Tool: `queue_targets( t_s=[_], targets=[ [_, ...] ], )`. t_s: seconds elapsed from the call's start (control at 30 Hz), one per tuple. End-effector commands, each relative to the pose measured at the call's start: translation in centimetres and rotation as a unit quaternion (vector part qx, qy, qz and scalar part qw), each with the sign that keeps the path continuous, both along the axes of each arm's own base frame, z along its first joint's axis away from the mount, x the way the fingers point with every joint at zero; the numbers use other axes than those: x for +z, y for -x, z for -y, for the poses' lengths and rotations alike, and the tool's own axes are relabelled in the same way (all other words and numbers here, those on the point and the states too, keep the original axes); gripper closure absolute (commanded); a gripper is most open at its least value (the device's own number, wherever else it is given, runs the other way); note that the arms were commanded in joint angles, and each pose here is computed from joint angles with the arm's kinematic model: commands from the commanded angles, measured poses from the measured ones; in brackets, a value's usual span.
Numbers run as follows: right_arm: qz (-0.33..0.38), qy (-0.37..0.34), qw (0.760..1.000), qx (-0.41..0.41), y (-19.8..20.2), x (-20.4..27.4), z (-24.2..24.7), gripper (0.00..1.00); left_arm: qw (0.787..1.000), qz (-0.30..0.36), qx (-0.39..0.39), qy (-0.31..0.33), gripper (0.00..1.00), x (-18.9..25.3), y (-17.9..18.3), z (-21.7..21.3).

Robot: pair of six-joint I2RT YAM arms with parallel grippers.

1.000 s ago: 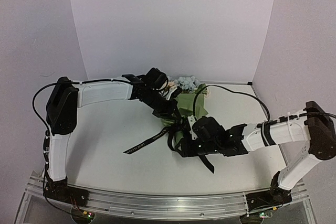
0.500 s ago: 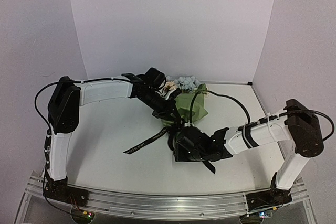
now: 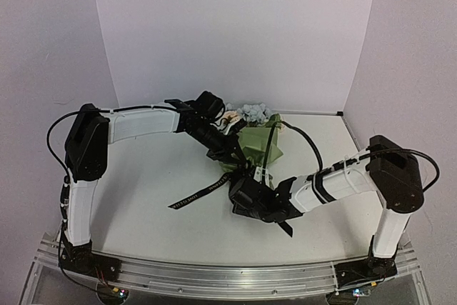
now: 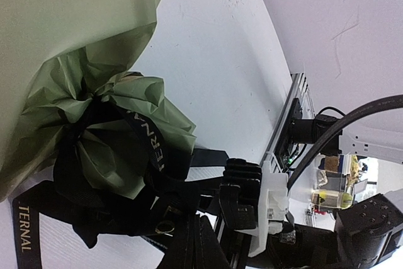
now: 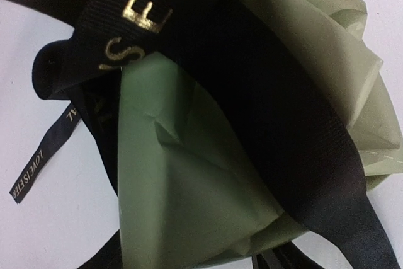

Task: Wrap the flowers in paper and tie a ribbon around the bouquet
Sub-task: Cross the half-tied ribbon over the folded bouquet, then tie the half-tied ribbon around the folded bouquet.

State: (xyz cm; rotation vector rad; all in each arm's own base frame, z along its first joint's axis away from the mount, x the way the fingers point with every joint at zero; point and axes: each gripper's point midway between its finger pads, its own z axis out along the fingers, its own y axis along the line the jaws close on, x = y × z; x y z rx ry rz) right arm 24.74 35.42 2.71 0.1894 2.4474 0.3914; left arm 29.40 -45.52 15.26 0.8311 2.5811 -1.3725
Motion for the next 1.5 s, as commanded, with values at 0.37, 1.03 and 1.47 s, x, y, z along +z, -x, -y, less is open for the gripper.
queue_targets(
  t_s=[0.37,1.03,1.47],
  targets=[
    [0.022,-0.006,0.996,-0.082,-1.9,0.3,0.1,0.59,1.0,0.006,-0.014,0.024,1.0,1.2,-0.1,0.3],
    [-0.03,-0.035,0.999,-0.018,0.7,1.5,0.1,1.0,0.999,0.005,0.029,0.015,1.0,-0.4,-2.5,-1.7],
    [-0.08,-0.063,0.994,0.041,3.4,1.4,-0.1,0.98,0.999,-0.008,0.041,-0.003,1.0,-3.5,-3.0,-1.7]
  ],
)
